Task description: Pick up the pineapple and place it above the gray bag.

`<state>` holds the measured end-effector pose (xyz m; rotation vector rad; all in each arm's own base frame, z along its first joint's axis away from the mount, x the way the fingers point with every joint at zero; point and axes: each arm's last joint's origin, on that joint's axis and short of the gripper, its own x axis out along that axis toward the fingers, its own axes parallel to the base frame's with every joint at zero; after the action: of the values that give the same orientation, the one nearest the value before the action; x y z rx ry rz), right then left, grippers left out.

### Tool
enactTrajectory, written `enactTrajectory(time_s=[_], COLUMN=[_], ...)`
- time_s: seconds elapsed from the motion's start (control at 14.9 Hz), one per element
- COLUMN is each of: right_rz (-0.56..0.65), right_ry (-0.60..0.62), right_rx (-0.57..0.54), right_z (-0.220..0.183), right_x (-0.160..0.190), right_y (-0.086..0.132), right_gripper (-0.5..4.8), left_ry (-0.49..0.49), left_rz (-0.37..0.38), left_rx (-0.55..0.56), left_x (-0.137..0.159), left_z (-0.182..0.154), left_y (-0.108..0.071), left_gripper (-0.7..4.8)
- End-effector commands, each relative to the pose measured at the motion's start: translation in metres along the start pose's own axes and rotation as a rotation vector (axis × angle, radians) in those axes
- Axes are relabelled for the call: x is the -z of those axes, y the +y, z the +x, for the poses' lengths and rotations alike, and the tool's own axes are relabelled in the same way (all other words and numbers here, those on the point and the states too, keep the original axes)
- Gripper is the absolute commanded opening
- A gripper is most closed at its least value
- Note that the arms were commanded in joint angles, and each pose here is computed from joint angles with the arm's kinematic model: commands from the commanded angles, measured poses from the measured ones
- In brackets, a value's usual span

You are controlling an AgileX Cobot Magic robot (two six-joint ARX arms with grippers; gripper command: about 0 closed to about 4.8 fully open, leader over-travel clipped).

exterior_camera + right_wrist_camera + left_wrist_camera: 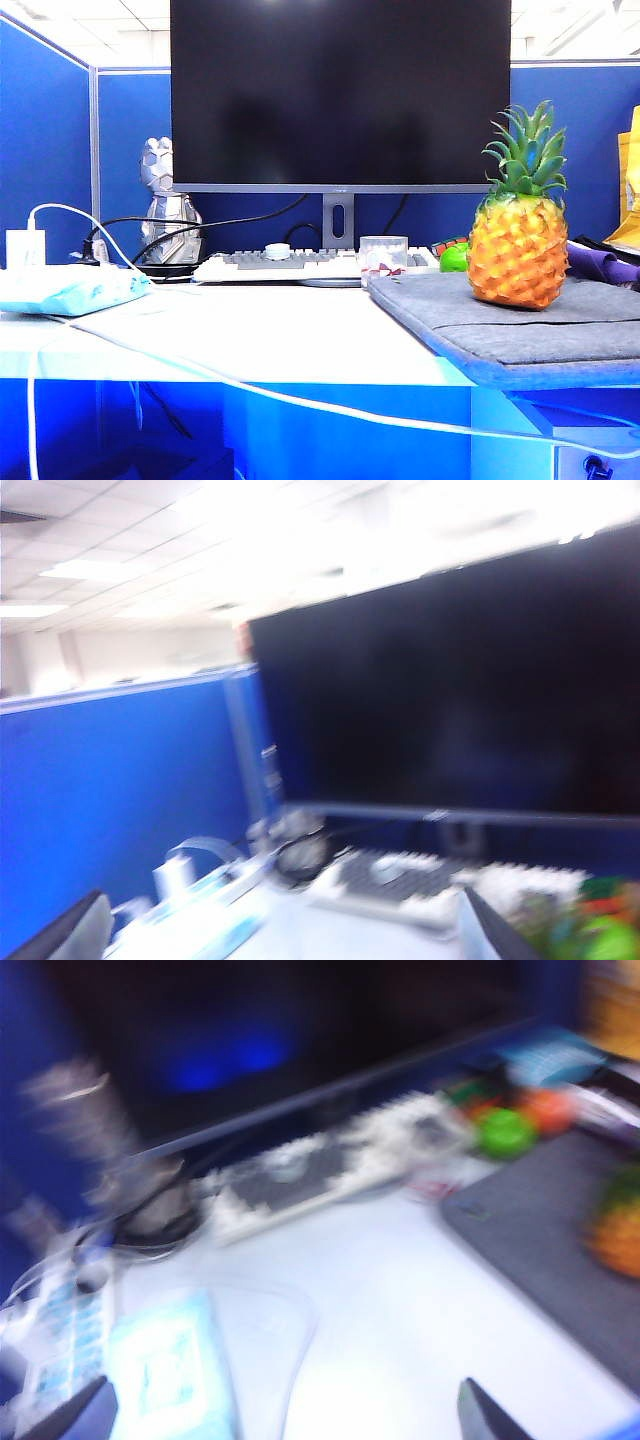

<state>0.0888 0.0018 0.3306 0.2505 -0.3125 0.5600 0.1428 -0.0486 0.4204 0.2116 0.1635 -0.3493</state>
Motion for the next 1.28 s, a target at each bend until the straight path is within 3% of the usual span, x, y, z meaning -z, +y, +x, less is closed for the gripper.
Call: enactTrajectory(time_s=[0.07, 0.2, 0.34, 0.54, 0.74, 0.94, 1.28], right_rz=[-0.072, -0.122, -0.149, -0.17, -0.121, -0.087, -0.029], right_ry=[0.062, 0.15, 0.218, 0.117, -0.032, 0.049, 0.126], right_rx=[-0.084, -0.102, -0.048, 0.102, 0.147, 0.204, 0.255], right_z=[0.003, 0.004, -0.002, -0.028, -0.037, -0.037, -0.038], right_x=[0.007, 0.019, 0.042, 0.067, 0.062, 0.076, 0.101], right_y=[0.004, 0.005, 0.005, 0.008, 0.012, 0.007, -0.002], right_gripper=[4.79, 4.79, 4.79, 4.79, 4.79, 4.79, 4.79], left_ry=[-0.161, -0.177, -0.209, -0.157, -0.112, -0.169, -0.11], left_rz=[-0.112, -0.18, -0.181, -0.201, -0.203, -0.163, -0.157], left_rx=[-0.173, -0.225, -0.252, -0.227, -0.209, -0.118, -0.106], left_x=[0.086, 0.119, 0.137, 0.16, 0.183, 0.216, 0.249], left_z=[-0.018, -0.03, -0.041, -0.033, -0.021, -0.011, -0.002], left_y=[-0.012, -0.016, -0.019, -0.024, -0.028, -0.037, -0.043], left_gripper=[4.79, 4.79, 4.79, 4.79, 4.79, 4.79, 4.79])
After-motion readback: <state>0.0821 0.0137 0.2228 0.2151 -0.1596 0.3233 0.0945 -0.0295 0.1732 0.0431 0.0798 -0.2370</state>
